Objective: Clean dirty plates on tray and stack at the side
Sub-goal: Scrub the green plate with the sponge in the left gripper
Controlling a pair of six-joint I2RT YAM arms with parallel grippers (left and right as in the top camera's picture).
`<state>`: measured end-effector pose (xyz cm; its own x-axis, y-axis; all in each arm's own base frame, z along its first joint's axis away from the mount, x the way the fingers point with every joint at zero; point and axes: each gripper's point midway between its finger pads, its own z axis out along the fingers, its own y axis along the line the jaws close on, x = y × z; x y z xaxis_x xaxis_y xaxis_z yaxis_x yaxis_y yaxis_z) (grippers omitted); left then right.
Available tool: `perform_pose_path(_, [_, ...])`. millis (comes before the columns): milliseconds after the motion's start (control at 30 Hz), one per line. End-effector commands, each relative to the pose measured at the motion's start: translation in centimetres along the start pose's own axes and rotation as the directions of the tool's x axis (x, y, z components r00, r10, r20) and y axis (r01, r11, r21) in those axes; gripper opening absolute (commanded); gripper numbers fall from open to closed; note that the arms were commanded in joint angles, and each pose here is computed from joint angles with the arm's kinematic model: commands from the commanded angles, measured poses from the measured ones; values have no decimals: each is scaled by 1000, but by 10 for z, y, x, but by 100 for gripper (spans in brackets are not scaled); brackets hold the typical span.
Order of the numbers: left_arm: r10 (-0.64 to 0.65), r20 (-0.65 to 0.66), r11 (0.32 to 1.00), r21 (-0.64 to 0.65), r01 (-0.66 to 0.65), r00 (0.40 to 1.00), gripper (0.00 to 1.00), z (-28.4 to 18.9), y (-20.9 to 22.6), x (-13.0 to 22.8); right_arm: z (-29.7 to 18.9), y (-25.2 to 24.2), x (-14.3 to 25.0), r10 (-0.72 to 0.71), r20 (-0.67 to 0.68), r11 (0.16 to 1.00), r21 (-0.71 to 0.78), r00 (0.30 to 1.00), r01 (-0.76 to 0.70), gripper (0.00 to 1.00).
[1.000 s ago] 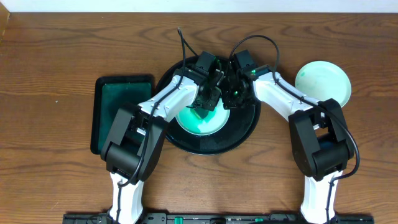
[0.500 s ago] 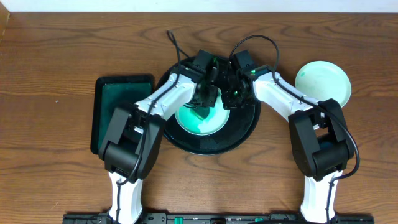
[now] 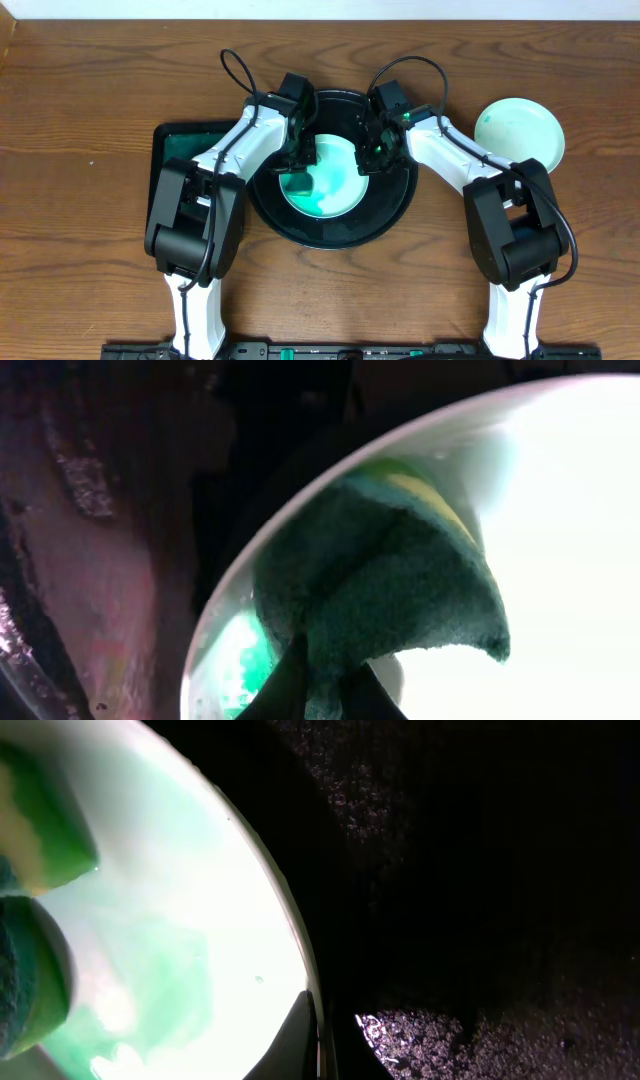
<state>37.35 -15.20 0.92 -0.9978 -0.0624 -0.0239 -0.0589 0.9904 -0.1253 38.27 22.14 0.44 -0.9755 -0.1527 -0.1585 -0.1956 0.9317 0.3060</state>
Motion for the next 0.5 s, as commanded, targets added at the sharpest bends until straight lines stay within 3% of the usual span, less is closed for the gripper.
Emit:
perform_pose_path(0, [60,-205,998,15,-59,977,7,36,6,48,17,-19,13,17,-52,998,64,999,-13,1])
perform_pose_path(200, [151,-239,948,312,-71,959,7,30,-69,66,17,-20,13,18,-51,998,65,999,-15,1])
perform_pose_path(467, [101,-183,907,420,-15,978,7,26,-106,51,17,-20,15,21,-58,998,67,998,-17,1])
